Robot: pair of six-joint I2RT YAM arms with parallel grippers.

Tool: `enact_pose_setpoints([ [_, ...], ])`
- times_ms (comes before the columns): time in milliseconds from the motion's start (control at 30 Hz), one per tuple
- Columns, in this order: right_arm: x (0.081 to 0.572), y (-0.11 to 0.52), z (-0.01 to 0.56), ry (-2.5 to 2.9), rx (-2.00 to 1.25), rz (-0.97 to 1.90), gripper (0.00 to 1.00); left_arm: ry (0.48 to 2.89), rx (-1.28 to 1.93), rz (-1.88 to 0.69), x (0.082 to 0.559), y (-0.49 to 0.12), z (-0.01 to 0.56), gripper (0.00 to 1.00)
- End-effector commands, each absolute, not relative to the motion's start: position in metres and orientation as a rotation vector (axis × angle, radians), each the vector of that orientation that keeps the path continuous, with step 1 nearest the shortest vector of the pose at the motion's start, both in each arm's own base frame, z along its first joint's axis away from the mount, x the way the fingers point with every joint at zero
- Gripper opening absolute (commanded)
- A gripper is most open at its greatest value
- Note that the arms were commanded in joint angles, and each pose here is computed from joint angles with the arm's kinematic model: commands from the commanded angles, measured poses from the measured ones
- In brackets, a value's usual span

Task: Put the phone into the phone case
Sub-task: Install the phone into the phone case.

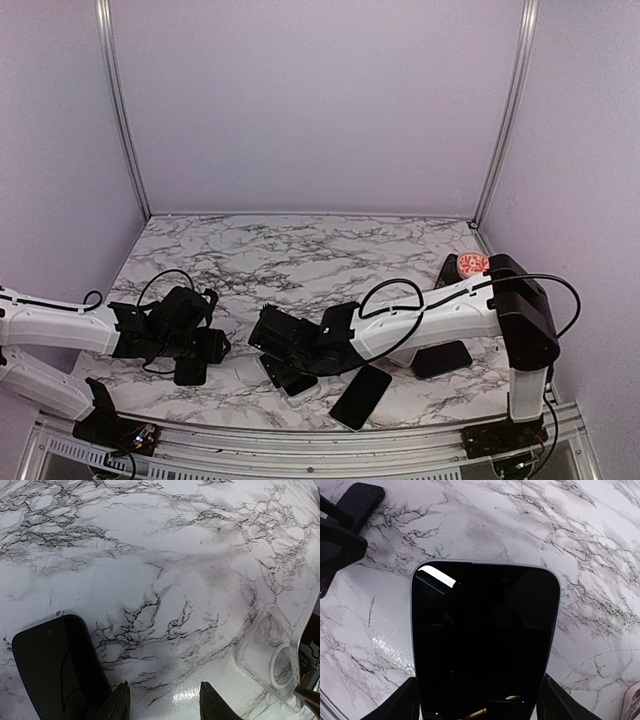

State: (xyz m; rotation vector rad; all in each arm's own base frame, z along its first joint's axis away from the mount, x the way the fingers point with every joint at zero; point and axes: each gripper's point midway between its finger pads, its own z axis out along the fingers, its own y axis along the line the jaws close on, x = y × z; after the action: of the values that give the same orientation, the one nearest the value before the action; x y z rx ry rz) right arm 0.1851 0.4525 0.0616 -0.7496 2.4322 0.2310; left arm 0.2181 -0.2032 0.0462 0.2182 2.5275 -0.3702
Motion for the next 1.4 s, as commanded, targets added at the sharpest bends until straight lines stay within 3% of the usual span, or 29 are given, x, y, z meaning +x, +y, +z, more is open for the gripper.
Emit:
enact_pose_setpoints([
  [0, 0.19, 0.473, 0.121, 2.317, -0.716, 0.344, 0.41, 2.534, 0.228, -0.382, 0.22, -0.207, 0.045, 0.47],
  [767, 0.174, 0.462, 0.053, 2.446, -0.806, 0.301, 0.41, 2.544, 0.229, -0.389, 0.219, -0.208, 0.042, 0.47],
  [1367, 0.191, 0.455, 0.044, 2.427, -0.781, 0.267, 0.38, 2.55, 0.227, -0.393, 0.218, -0.208, 0.04, 0.47],
])
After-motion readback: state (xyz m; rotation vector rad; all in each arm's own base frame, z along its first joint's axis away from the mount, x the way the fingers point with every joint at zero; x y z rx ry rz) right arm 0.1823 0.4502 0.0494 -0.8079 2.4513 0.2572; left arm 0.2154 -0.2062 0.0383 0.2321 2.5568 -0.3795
